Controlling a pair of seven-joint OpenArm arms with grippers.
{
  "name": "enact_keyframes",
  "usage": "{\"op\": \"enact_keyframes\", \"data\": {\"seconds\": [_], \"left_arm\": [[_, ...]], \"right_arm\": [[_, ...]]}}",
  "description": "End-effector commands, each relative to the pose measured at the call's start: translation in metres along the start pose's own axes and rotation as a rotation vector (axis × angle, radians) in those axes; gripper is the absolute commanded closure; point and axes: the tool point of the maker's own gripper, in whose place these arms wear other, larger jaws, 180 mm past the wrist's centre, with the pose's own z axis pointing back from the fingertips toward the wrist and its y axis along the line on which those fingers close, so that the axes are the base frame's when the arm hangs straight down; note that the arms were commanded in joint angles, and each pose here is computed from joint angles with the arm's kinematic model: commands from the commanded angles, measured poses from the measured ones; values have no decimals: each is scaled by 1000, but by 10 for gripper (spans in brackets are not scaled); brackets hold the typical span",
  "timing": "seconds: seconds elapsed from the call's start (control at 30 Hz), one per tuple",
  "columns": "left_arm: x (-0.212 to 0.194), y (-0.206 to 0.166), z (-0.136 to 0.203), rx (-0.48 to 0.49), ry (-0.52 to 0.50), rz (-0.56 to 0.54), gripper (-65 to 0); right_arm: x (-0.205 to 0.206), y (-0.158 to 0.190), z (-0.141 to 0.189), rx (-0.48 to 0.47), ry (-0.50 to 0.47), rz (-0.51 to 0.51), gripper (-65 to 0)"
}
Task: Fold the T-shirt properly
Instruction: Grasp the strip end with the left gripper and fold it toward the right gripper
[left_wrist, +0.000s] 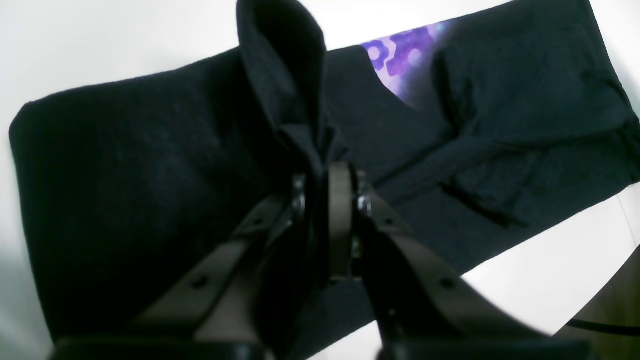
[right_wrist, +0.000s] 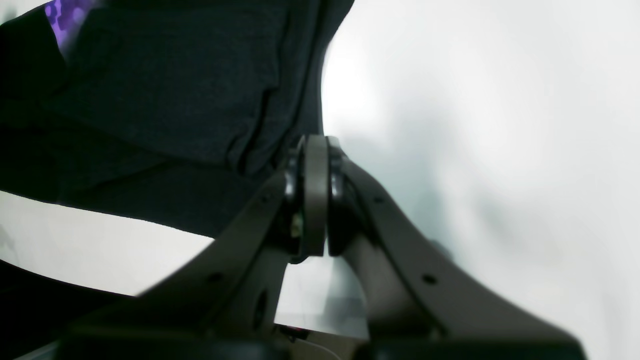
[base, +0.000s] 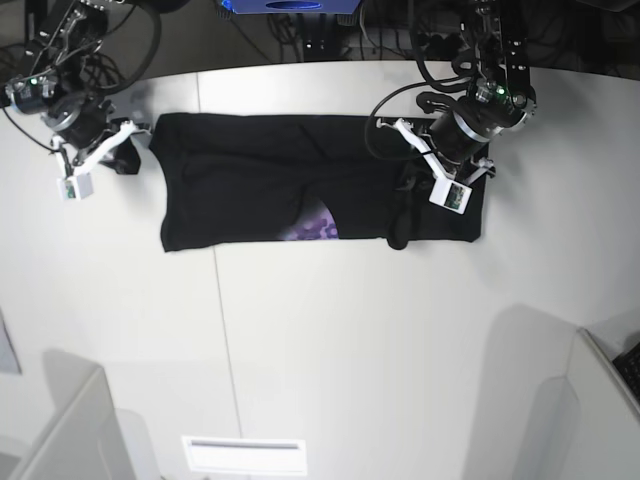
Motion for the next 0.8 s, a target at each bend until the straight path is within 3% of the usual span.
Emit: {"op": "enact_keyframes", "data": {"seconds": [0.0, 0.23, 0.47, 0.57, 0.67, 0.77], "left_arm": [[14, -2, 2, -11, -50, -4, 0], [14, -2, 2, -11, -50, -4, -10], [15, -4, 1, -15, -57, 2, -255], [20, -20, -7, -59, -64, -7, -359], [17, -41, -18, -124, -47, -16, -421], [16, -70, -25, -200, -34, -39, -439]], "right_arm": [[13, 1, 3, 6, -42, 19, 0], [13, 1, 3, 7, -41, 20, 0], [17, 1, 2, 6, -49, 22, 0], [17, 2, 2, 8, -51, 19, 0], [17, 3, 1, 11, -53, 18, 0], [19, 4, 1, 12, -58, 18, 0]]}}
